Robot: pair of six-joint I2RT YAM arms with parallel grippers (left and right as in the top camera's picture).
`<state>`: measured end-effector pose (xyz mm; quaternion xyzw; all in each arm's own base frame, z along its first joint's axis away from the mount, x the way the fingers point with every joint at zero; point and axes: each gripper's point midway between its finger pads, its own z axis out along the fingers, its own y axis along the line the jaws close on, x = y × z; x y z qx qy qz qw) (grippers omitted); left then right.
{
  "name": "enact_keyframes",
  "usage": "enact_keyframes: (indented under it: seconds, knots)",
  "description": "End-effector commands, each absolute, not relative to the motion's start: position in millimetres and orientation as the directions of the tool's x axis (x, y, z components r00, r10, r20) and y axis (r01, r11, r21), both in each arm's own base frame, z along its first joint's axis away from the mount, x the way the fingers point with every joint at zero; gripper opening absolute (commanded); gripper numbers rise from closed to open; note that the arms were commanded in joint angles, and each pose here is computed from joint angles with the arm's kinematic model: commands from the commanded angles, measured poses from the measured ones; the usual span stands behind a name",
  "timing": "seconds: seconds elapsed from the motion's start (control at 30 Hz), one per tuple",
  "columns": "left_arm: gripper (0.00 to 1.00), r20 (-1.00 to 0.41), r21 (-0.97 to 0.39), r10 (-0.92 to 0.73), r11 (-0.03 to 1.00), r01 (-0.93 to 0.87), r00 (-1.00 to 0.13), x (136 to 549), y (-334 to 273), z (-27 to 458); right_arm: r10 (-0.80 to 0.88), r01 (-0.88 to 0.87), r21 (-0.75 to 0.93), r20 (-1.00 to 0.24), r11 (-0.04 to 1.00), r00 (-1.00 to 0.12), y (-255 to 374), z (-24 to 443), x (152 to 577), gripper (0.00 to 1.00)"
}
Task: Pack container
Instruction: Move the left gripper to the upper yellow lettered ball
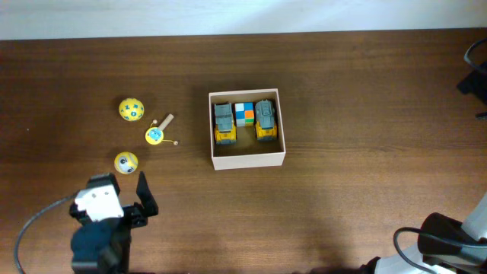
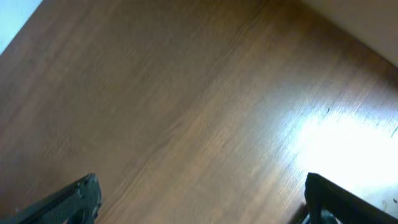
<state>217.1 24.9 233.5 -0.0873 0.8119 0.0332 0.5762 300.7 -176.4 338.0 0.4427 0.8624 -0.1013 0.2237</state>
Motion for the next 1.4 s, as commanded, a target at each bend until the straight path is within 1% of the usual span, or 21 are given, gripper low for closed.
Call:
enact_keyframes:
  seconds: [0.0, 0.13, 0.2, 0.27, 0.4, 0.47, 0.7, 0.77, 0.83, 0.93, 1.0, 1.07, 1.13, 1.27, 1.37]
  knots:
    - [0.99, -0.932, -0.104, -0.115, 0.993, -0.051, -0.343, 230, 0, 263, 0.728, 0.822, 0.008, -0.469, 0.570, -0.500, -180, 335, 299, 0.99]
    - [0.99, -0.897, -0.185, -0.111, 0.974, 0.134, -0.428, 246, -36, 293, 0.727, 0.821, 0.008, -0.469, 0.570, -0.501, -180, 335, 299, 0.99]
    - [0.99, -0.856, -0.232, -0.099, 0.950, 0.208, -0.507, 249, -53, 303, 0.727, 0.821, 0.008, -0.469, 0.570, -0.501, -180, 335, 299, 0.99]
    - [0.99, -0.804, -0.250, -0.049, 0.932, 0.263, -0.593, 250, -65, 308, 0.727, 0.821, 0.008, -0.469, 0.570, -0.501, -180, 335, 299, 0.99]
    - [0.99, -0.648, -0.291, -0.016, 0.929, 0.228, -0.762, 249, -67, 303, 0.728, 0.822, 0.008, -0.469, 0.570, -0.500, -180, 335, 299, 0.99]
    - [0.99, -0.580, -0.307, -0.015, 0.930, 0.202, -0.814, 252, -67, 299, 0.728, 0.822, 0.008, -0.469, 0.570, -0.500, -180, 335, 299, 0.99]
    - [0.99, -0.406, -0.372, -0.038, 0.919, 0.128, -0.913, 271, -72, 262, 0.727, 0.821, 0.008, -0.469, 0.570, -0.501, -180, 335, 299, 0.99]
    - [0.99, -0.375, -0.393, -0.036, 0.911, 0.123, -0.926, 277, -75, 254, 0.727, 0.821, 0.008, -0.469, 0.570, -0.501, -180, 335, 299, 0.99]
    - [0.99, -0.386, -0.385, -0.037, 0.914, 0.125, -0.922, 292, -75, 249, 0.727, 0.821, 0.008, -0.469, 0.570, -0.501, -180, 335, 299, 0.99]
    - [0.99, -0.426, -0.311, -0.052, 0.946, 0.092, -0.903, 322, -61, 239, 0.727, 0.821, 0.008, -0.469, 0.570, -0.501, -180, 335, 299, 0.99]
    - [0.99, -0.443, -0.215, -0.153, 0.975, -0.061, -0.883, 344, -34, 228, 0.728, 0.822, 0.008, -0.469, 0.570, -0.500, -180, 335, 299, 0.99]
    - [0.99, -0.471, -0.116, -0.258, 0.966, -0.230, -0.843, 361, -5, 220, 0.727, 0.821, 0.008, -0.469, 0.570, -0.501, -180, 335, 299, 0.99]
    - [0.99, -0.511, -0.044, -0.292, 0.948, -0.315, -0.809, 375, 15, 215, 0.727, 0.821, 0.008, -0.469, 0.570, -0.501, -180, 335, 299, 0.99]
    - [0.99, -0.590, 0.028, -0.279, 0.931, -0.365, -0.757, 409, 33, 209, 0.727, 0.821, 0.008, -0.469, 0.570, -0.501, -180, 335, 299, 0.99]
    - [0.99, -0.635, 0.038, -0.238, 0.941, -0.337, -0.735, 433, 34, 206, 0.727, 0.821, 0.008, -0.469, 0.570, -0.501, -180, 335, 299, 0.99]
